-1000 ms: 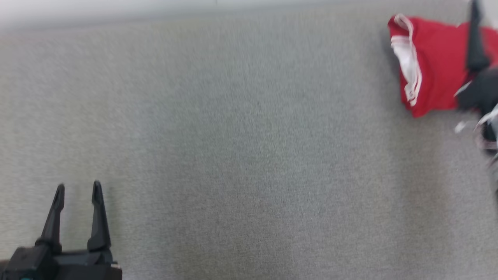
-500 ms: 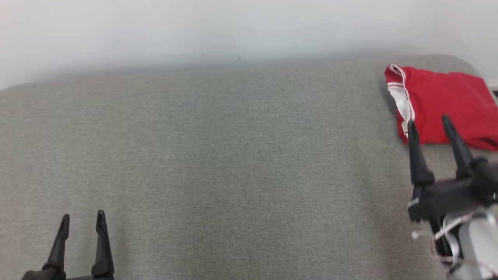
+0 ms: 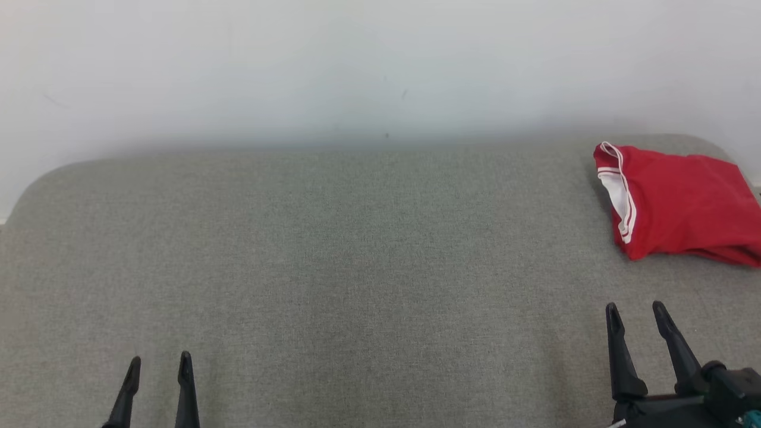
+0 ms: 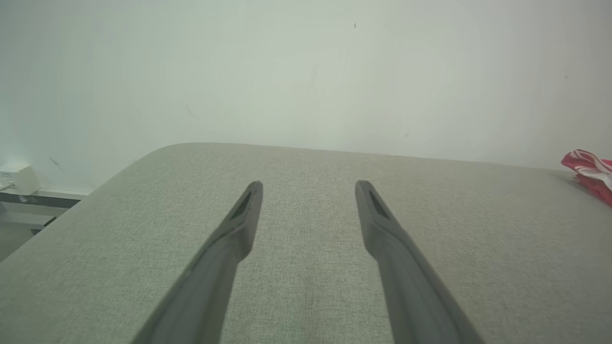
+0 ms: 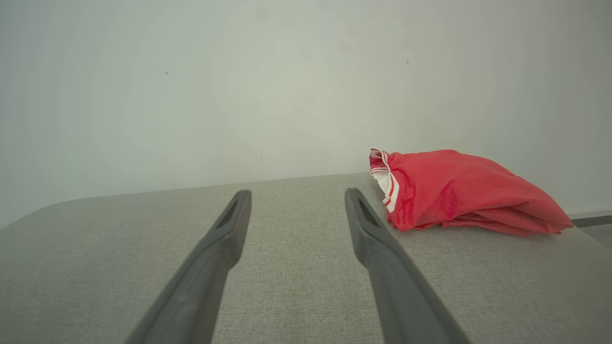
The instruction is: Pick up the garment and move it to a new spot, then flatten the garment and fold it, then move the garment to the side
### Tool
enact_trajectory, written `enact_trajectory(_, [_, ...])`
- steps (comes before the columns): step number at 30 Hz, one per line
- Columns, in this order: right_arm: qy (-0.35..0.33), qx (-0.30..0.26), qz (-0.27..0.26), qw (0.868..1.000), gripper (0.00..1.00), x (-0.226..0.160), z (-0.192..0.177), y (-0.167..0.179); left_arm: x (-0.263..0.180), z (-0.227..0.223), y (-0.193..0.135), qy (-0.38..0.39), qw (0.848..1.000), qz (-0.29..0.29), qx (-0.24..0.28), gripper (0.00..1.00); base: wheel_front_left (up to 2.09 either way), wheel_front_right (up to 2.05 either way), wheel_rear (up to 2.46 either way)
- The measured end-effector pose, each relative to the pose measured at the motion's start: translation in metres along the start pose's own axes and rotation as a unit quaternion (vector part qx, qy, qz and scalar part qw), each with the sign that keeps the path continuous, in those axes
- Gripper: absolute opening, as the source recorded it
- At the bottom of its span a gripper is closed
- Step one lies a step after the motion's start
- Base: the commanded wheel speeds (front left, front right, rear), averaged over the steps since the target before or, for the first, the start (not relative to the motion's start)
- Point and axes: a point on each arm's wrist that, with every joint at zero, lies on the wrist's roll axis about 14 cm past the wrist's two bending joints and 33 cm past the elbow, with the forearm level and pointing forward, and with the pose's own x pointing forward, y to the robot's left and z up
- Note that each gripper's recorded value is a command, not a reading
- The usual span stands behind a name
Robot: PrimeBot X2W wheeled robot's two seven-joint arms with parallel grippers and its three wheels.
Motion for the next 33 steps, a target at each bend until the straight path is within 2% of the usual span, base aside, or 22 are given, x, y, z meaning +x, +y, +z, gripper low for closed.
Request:
enact_trajectory(11, [0.022, 0.019, -0.006, 1.0, 1.0, -0.025, -0.017, 0.006, -0.019, -0.008, 0.005, 0.014, 1.0, 0.01, -0.01, 1.0, 0.0, 0.0, 0.0])
enact_trajectory(28, [0.033, 0.007, 0.018, 0.999, 1.0, -0.02, -0.028, 0.021, -0.022, -0.012, 0.02, 0.025, 0.999, 0.027, 0.024, 1.0, 0.0, 0.0, 0.0])
enact_trajectory(29, [0.034, 0.008, 0.018, 0.999, 0.0, -0.02, -0.029, 0.021, -0.022, -0.011, 0.02, 0.024, 0.999, 0.028, 0.025, 0.0, 0.0, 0.0, 0.0])
enact_trajectory(33, [0.054, 0.012, 0.014, 0.998, 0.0, -0.027, -0.041, 0.02, -0.028, -0.025, 0.02, 0.045, 0.998, 0.031, 0.017, 0.0, 0.0, 0.0, 0.0])
